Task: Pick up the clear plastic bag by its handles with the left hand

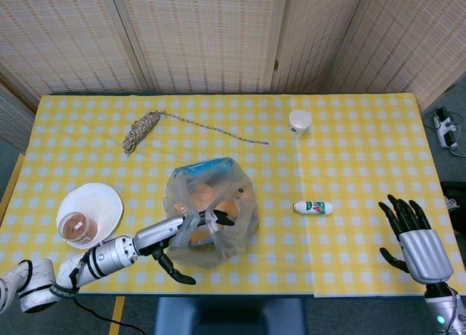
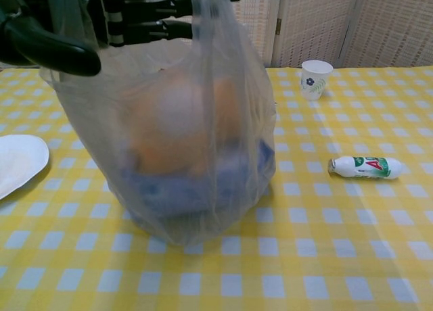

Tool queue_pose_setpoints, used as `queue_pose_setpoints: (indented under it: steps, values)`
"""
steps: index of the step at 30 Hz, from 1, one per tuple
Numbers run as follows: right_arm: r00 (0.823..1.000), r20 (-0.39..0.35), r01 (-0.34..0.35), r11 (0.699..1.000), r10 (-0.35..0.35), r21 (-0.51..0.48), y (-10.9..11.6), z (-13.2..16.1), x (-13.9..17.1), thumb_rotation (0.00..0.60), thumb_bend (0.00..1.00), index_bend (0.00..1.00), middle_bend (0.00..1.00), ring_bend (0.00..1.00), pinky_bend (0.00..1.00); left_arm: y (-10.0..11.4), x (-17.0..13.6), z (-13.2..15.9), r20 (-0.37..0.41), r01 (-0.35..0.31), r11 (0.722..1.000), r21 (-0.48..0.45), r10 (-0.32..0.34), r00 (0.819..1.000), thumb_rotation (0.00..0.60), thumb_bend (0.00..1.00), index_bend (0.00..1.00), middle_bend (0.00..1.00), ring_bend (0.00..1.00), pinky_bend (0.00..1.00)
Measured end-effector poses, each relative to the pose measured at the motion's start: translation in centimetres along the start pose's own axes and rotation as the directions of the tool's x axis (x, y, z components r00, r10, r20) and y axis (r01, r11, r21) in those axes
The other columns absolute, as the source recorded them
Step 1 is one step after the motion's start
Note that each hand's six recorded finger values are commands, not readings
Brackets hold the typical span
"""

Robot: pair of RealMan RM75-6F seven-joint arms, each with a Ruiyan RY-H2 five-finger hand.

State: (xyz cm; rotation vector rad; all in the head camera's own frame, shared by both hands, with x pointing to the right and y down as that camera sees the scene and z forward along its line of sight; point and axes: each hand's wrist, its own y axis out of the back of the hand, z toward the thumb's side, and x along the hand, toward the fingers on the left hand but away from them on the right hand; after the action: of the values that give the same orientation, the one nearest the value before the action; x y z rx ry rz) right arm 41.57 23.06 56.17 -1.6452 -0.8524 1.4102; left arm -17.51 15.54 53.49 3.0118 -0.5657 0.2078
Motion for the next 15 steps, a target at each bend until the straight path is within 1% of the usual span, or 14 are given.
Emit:
queue_pose_setpoints:
  steps: [8,15]
  values:
    - [1.000,0.000,-0.001,1.000,0.001,-0.001,0.0,0.0,0.0,0.600,0.27,0.00,0.00,0.00,0.00,-0.5,1.3,0.6,0.016,0.032,0.999,-0.044,-0.031,0.999,0.600,0.09,0.14,0.14,0.00,0.00]
    - [1.000,-0.002,-0.002,1.000,0.002,-0.001,0.0,0.0,-0.1,0.600,0.27,0.00,0.00,0.00,0.00,-0.4,2.6,1.3,0.037,0.046,0.996,-0.080,-0.043,0.998,0.600,0.09,0.13,0.13,0.00,0.00]
